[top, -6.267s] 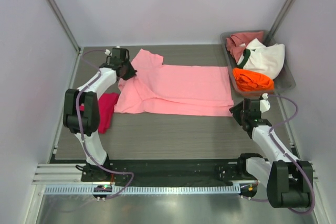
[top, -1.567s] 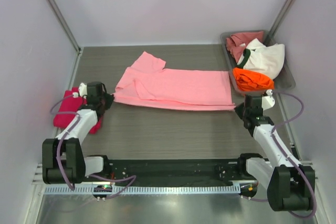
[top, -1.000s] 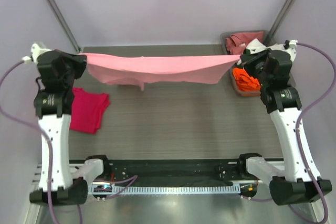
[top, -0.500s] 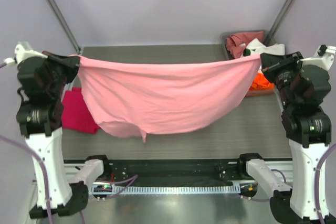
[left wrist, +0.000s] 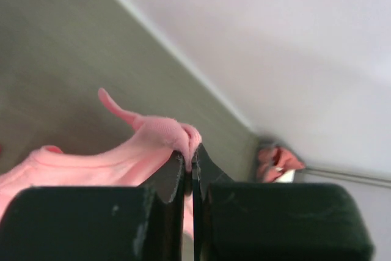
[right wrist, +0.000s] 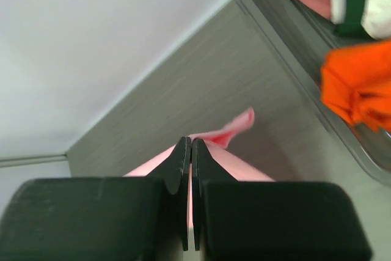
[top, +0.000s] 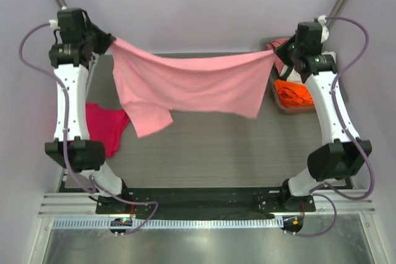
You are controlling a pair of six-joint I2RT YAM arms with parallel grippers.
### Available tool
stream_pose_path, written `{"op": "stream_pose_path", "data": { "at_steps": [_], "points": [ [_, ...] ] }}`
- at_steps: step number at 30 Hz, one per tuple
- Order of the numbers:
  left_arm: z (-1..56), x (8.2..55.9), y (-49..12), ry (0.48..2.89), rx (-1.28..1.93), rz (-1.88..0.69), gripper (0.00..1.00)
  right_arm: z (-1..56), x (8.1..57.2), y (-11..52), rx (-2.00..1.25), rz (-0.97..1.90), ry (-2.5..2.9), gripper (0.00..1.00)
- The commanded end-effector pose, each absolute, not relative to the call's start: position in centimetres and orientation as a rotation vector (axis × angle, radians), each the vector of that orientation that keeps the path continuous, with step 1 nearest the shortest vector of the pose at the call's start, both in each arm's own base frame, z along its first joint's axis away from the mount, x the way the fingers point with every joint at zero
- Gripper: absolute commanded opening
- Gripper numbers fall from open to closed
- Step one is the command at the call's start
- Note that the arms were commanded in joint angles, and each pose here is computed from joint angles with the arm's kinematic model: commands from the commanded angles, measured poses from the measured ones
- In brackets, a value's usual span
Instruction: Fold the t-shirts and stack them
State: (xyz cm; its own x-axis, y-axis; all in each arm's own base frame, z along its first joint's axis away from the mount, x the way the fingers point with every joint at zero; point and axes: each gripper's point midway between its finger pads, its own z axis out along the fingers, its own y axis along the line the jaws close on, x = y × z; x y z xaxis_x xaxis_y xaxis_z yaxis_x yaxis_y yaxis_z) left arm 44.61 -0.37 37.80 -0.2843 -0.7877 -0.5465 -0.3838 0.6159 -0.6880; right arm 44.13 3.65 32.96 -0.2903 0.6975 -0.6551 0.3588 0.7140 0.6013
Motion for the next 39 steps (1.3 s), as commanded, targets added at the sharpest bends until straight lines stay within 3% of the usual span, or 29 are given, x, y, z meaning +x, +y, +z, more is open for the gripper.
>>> {"op": "stream_pose_path", "data": {
  "at_steps": [1,2,8,12,15,20,26,39],
  "points": [
    [45.8,47.6,-0.7,1.714,-0.817,-0.653,0.00,41.5,46.8,3.3,0.764,0.536,1.696,0.01],
    [48.6,47.9,-1.1,1.654,-0.787,-0.710,0.00,43.0,47.3,3.3,0.767,0.558,1.661,0.01],
    [49.9,54.4,-0.4,1.518,-0.747,-0.935,0.00,42.5,52.1,4.0,0.783,0.626,1.679,0.01],
    [45.1,57.4,-1.1,1.571,-0.734,-1.040,0.00,37.5,54.4,4.9,0.799,0.651,1.789,0.01],
    [38.2,58.2,-1.4,1.676,-0.772,-1.038,0.00,31.8,55.0,4.8,0.842,0.624,1.879,0.01],
    [28.1,55.7,-1.5,1.742,-0.804,-1.016,0.00,22.8,53.4,3.5,0.902,0.621,1.969,0.01],
    [18.9,51.0,-2.0,1.879,-0.902,-0.964,0.00,16.9,49.1,2.2,0.944,0.565,2.045,0.01],
    [15.6,39.3,-1.3,1.922,-0.946,-0.734,0.00,11.3,40.0,2.2,0.937,0.486,2.138,0.01]
  ]
}}
